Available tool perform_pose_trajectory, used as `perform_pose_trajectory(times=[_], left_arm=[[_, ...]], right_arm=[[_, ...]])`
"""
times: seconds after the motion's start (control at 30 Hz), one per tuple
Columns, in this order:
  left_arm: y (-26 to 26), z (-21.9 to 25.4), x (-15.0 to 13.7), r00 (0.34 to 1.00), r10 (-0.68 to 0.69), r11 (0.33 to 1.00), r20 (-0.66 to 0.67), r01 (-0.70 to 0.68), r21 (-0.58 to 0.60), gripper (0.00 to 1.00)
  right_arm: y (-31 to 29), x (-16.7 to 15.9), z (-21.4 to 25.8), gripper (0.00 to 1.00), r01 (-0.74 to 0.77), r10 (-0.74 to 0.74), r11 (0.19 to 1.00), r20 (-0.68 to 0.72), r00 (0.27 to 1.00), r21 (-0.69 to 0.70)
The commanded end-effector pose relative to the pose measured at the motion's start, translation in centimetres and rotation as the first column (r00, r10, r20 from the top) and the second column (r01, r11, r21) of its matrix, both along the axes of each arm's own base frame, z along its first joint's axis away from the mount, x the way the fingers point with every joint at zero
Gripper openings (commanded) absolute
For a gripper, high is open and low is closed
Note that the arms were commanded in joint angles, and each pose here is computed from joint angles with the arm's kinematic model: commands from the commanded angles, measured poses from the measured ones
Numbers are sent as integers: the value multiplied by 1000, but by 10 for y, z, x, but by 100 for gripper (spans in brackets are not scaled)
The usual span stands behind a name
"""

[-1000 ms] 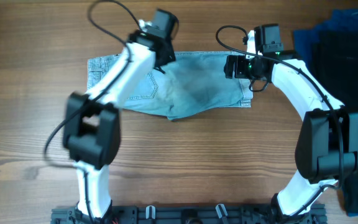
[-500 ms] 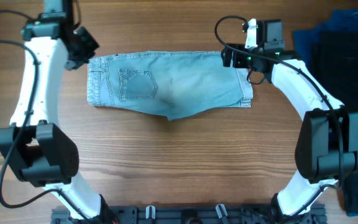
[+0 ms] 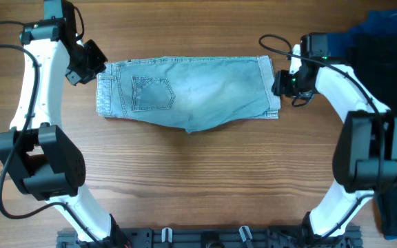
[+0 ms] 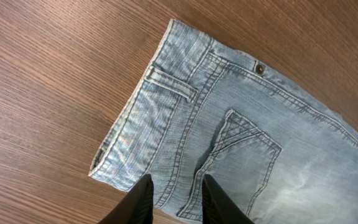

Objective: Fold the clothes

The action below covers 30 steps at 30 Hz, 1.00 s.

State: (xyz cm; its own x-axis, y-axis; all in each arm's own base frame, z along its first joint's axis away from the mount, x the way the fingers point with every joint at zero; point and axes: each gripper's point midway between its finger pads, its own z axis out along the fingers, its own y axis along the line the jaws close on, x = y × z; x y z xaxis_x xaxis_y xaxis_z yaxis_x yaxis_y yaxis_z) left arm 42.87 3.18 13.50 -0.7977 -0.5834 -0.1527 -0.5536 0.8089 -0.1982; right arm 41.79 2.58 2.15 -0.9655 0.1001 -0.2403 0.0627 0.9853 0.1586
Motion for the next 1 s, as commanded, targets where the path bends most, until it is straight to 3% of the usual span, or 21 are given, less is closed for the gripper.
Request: perform_pose_trajectory(times=[0.0,0.13,0.2,0.37,0.4,0.53,0.6,0.7,0.73,0.87,0.97], left_arm=[[-2,-5,-1,1000,-26,1000,-13,26,-8,25],[-3,-5,-3,999,-26,1000,-21,26,-9,25],[-3,-5,-3,999,-26,1000,-19,26,-9,25],[-3,-5,-3,999,-26,1000,-20,26,-9,24],[-3,-5,-3,999,-26,1000,-20,26,-9,24],[-3,-5,-2,999,-26,1000,-19,26,-9,12],[-7,-5,-2,999,-35,999,-17,35,-21,7],[-28,-4,2,997,-78,996,0,78,-46,6],[-51,-1,7,991,-133,990,26,134,-42,6],[-89,5,13,974,-213,975,74,217,-44,7],[-154,16,14,931,-328,924,157,351,-150,7]], right_arm=[[20,-7,-29,56,-50,56,994,-63,996,98],[33,-9,-56,56,-57,75,983,-98,992,177],[52,-10,-66,54,-69,104,955,-106,989,290],[64,-19,-84,23,-61,123,928,-148,981,367],[61,-19,-86,4,-58,118,935,-152,981,349],[53,-8,-81,4,-63,103,940,-105,989,335],[34,11,-53,4,-46,60,942,-31,998,333],[8,25,-13,4,-22,5,936,49,999,351],[-23,28,23,4,23,-64,938,110,992,346],[-60,25,62,4,64,-130,943,185,974,327],[-79,17,82,4,54,-126,954,228,966,295]])
